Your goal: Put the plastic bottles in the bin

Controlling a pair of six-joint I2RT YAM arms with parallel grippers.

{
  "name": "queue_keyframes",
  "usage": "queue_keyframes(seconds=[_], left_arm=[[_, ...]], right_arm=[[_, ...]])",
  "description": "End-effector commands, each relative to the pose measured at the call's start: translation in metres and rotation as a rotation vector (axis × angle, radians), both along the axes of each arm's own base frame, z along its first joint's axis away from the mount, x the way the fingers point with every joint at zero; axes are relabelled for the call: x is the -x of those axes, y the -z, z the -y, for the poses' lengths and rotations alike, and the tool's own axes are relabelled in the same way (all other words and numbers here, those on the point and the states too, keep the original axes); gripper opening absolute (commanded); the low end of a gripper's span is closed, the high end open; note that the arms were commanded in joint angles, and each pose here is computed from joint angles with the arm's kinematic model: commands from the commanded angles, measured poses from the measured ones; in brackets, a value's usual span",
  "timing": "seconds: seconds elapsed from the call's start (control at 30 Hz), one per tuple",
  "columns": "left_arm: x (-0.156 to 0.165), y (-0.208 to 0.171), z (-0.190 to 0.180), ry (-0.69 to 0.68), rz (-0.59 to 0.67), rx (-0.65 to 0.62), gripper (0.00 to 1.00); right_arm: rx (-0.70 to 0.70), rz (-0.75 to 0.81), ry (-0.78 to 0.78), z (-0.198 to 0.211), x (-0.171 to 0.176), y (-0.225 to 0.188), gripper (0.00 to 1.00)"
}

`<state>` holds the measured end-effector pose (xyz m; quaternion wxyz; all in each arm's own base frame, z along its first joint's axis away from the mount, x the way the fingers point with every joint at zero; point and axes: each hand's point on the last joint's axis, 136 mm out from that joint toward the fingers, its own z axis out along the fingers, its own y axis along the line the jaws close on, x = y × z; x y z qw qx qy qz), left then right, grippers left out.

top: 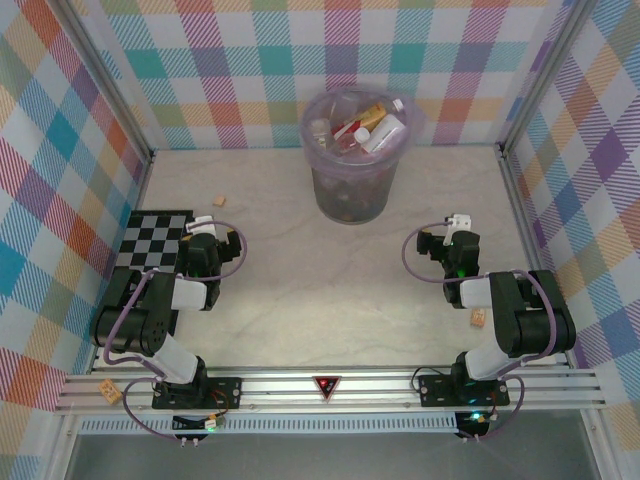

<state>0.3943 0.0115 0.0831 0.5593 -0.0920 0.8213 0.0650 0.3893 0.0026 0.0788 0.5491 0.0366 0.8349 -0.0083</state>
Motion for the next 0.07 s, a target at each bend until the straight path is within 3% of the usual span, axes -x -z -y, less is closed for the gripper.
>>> queue_keyframes(seconds=[0.0, 0.03], left_arm=[[0.0000, -0.0027, 0.0004, 0.001, 0.022, 0.015, 1.00], [-0.0004, -0.0029, 0.0005, 0.002, 0.023, 0.015, 1.00]], right_arm=[[-0.017, 0.043, -0.002, 0.0001, -0.0071, -0.0128, 0.99], [-0.016, 0.045, -0.003, 0.0001, -0.0069, -0.0134, 0.99]])
